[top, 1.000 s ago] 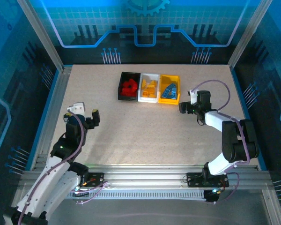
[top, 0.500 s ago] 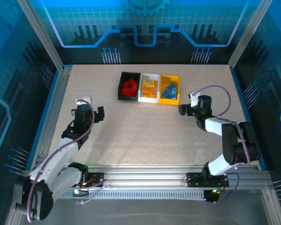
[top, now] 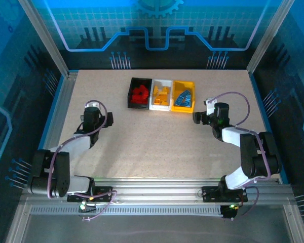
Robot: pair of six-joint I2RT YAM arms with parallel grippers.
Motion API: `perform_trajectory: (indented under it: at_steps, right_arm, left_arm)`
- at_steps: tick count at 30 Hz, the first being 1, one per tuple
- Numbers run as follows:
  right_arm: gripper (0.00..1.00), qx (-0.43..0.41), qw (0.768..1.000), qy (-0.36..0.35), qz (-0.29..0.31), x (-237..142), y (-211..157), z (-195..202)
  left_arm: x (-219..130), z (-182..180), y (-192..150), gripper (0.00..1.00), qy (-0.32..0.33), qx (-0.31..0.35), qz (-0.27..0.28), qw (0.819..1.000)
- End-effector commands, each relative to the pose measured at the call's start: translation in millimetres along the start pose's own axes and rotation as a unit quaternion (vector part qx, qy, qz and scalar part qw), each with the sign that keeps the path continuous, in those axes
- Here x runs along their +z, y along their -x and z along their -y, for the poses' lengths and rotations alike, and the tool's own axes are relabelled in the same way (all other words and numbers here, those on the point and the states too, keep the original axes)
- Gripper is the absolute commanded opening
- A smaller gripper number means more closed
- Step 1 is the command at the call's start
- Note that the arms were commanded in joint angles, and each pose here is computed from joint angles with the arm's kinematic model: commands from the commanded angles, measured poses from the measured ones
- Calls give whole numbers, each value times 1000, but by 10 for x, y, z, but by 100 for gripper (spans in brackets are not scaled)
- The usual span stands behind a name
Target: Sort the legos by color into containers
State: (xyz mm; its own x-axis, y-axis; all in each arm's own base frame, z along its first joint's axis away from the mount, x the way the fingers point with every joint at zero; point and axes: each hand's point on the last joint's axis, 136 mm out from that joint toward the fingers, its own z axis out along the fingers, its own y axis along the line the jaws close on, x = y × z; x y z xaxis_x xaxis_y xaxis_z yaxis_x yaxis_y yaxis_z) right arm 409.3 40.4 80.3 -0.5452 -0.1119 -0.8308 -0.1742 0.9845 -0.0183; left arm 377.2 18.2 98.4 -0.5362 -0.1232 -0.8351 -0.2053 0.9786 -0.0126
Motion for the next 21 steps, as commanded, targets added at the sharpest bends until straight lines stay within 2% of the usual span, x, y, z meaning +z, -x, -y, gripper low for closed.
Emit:
perform_trajectory:
  at_steps: [1,4,9,15,17,21]
  right_arm:
    - [100,-6,1000,0,29,-51,154,31]
    - [100,-7,1000,1,28,-50,151,26]
    - [100,-7,1000,1,28,-51,149,29]
    - [100,-6,1000,1,26,-44,143,27]
    - [100,-7,1000,0,26,-46,145,32]
    - [100,-6,1000,2,23,-34,150,27]
  left_arm:
    - [54,102,150,99,-42,4,45,998]
    - [60,126,113,99,-55,8,54,997]
    - [-37,264,194,99,-114,18,101,988]
    - [97,96,77,99,-87,-21,145,985]
    - [132,64,49,99,-71,-27,124,989]
    - [141,39,82,99,-48,-19,136,989]
